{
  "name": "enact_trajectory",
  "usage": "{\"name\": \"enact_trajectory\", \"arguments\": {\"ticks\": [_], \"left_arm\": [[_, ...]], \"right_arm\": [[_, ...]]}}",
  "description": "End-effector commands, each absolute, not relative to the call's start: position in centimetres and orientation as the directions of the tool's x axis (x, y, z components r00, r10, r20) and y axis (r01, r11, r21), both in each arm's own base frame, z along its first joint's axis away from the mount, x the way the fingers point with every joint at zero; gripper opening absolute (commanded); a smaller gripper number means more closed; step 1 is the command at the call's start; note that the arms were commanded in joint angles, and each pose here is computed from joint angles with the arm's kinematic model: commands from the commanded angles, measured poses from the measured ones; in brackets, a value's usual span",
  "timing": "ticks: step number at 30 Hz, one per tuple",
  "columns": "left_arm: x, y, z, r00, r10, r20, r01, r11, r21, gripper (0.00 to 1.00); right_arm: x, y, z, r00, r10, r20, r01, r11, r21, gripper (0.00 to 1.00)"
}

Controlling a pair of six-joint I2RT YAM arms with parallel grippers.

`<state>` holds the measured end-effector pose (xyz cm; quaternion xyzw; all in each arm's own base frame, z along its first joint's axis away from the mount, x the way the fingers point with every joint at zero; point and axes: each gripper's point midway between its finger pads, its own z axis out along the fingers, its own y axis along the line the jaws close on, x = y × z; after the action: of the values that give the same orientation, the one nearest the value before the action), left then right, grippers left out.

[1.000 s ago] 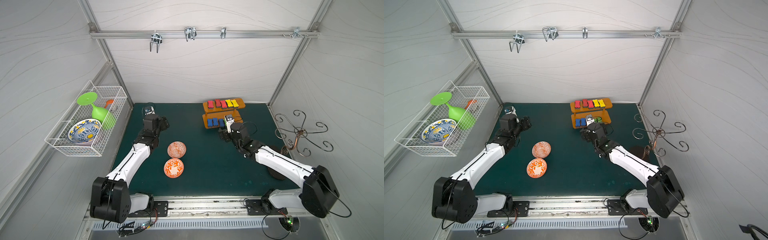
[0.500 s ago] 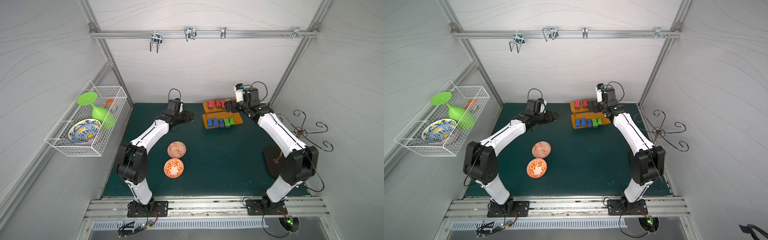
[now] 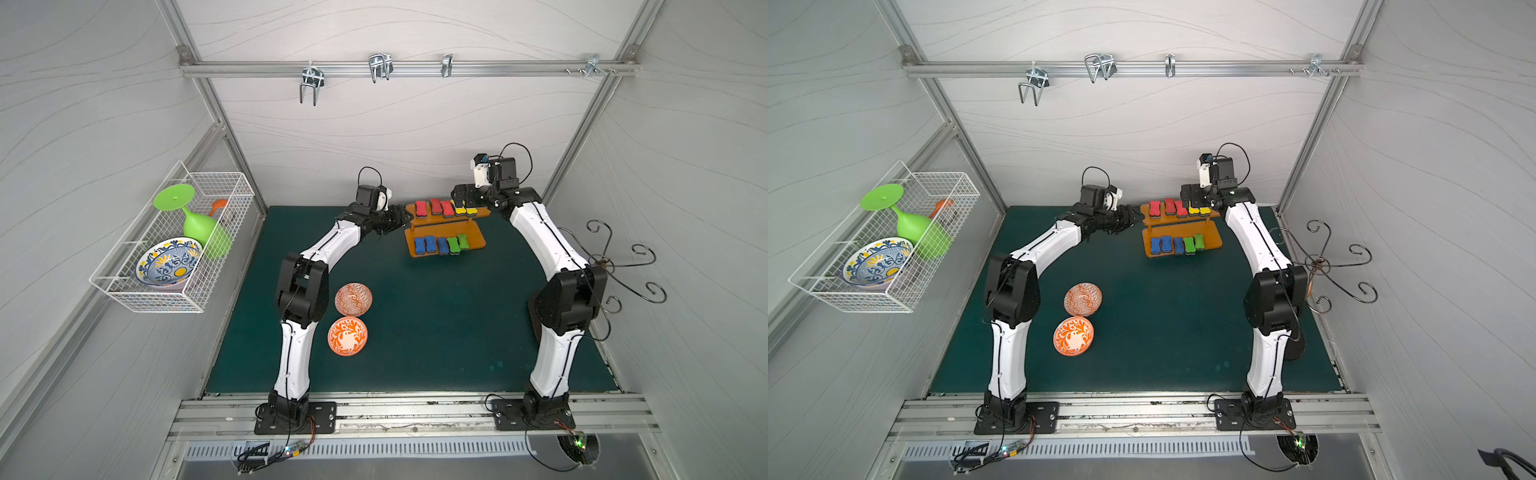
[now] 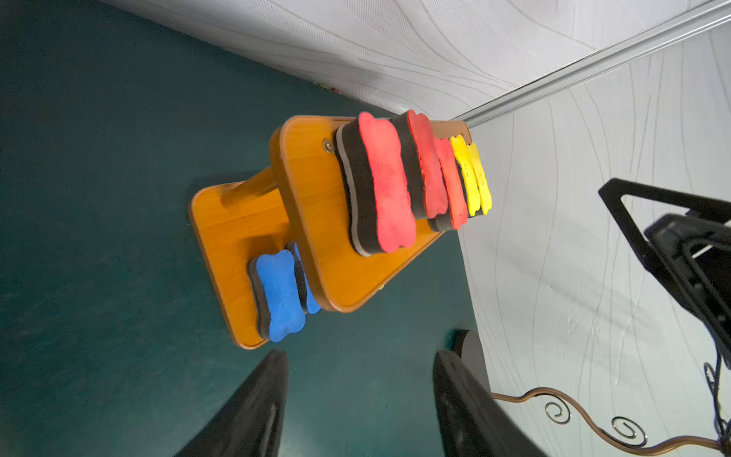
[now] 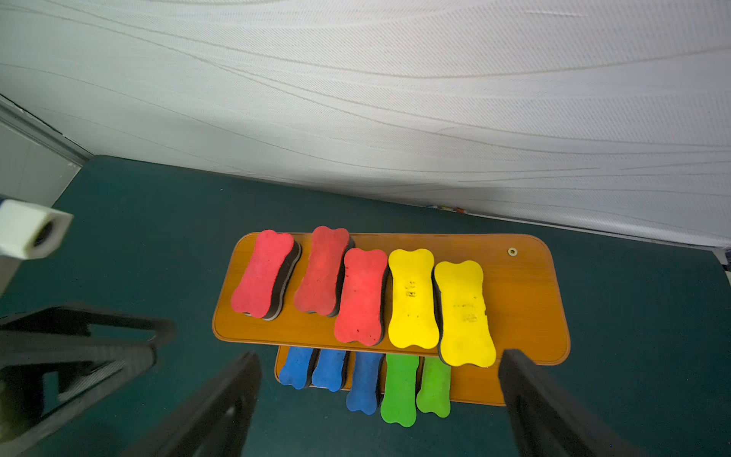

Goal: Remove the whiteboard erasers from the shelf
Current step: Move the shelf to the center of the board.

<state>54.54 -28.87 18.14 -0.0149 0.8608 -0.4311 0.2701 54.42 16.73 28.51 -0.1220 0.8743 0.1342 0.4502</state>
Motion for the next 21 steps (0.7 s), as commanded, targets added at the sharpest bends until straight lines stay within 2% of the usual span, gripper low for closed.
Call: {"name": "enact_trajectory", "arguments": {"ticks": [1, 8, 14, 21], "left_arm": [[57.0, -28.7, 19.6, -0.839, -0.302, -0.453, 0.225, 0.565, -0.794, 0.61], [59.0, -28.9, 19.1, -0.840, -0.343, -0.420, 0.227, 0.482, -0.846, 0.58], [59.9, -29.4, 18.1, -0.857, -0.360, -0.369, 0.206, 0.418, -0.885, 0.49], [60.5, -30.0, 18.3, -0.863, -0.375, -0.340, 0.198, 0.367, -0.909, 0.46]], "right_arm": [[54.1, 17.0, 28.5, -0.576, -0.102, -0.811, -0.367, 0.919, 0.145, 0.99], [53.8, 17.3, 28.6, -0.576, -0.097, -0.812, -0.383, 0.909, 0.164, 0.99], [53.4, 17.4, 28.8, -0.575, -0.096, -0.813, -0.391, 0.905, 0.170, 0.99], [53.3, 17.4, 29.0, -0.571, -0.095, -0.815, -0.393, 0.904, 0.169, 0.99]]}}
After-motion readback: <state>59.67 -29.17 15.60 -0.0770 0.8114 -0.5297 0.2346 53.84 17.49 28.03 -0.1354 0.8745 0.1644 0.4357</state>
